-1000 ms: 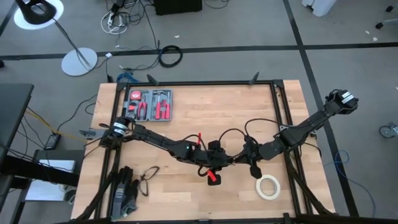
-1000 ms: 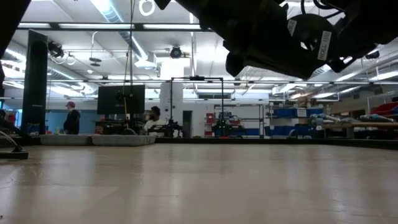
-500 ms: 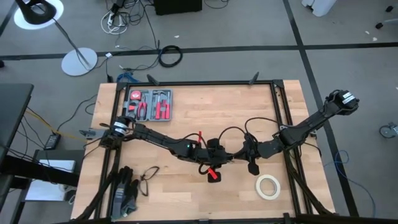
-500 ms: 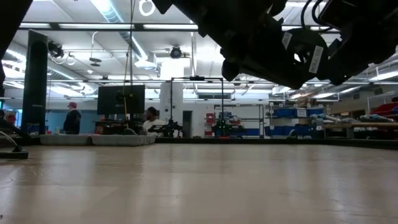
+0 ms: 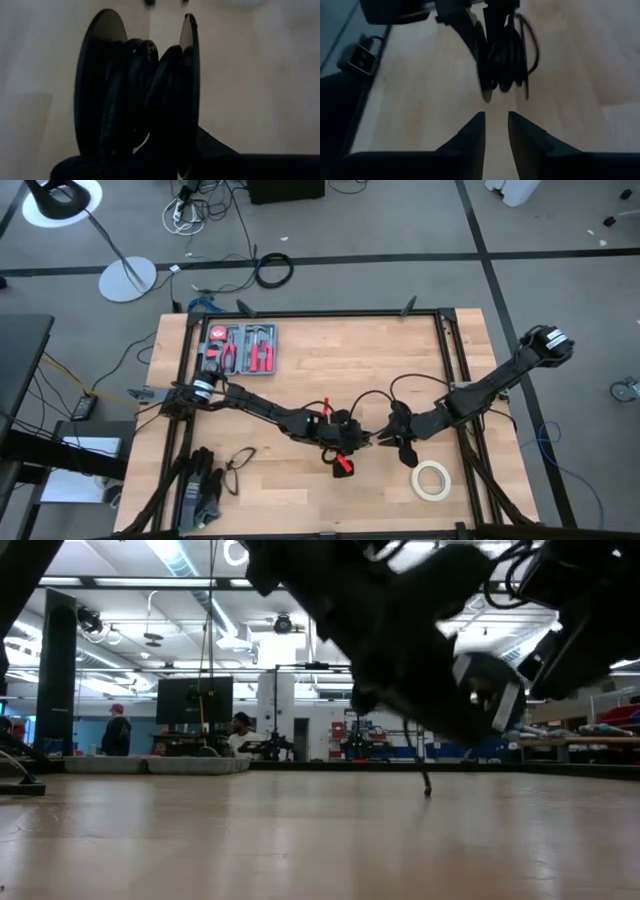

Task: Coil cords
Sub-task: Coil the black wire onto the spool

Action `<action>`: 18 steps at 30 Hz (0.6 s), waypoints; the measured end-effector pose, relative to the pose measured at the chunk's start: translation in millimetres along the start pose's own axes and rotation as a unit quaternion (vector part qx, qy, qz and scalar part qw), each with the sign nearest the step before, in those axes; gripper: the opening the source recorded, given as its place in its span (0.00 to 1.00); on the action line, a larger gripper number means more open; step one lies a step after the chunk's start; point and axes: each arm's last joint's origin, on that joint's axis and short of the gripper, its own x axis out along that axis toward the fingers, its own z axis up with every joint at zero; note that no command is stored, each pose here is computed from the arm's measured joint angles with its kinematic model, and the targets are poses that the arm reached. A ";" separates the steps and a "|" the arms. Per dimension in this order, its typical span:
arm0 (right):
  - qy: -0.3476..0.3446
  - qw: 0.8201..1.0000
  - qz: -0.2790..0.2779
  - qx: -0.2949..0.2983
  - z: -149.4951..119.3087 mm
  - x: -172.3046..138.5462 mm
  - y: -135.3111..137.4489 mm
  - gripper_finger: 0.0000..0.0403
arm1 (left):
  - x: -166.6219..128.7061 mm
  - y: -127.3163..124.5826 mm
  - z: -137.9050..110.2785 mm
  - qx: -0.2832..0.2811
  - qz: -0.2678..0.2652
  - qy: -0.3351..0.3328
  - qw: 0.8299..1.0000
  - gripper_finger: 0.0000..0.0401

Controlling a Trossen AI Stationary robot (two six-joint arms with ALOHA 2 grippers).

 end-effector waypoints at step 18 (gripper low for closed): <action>-0.050 0.998 -0.030 -0.040 -0.1 19.6 5.0 0.22 | 7.5 2.0 -11.0 0.013 0.009 0.036 0.999 0.00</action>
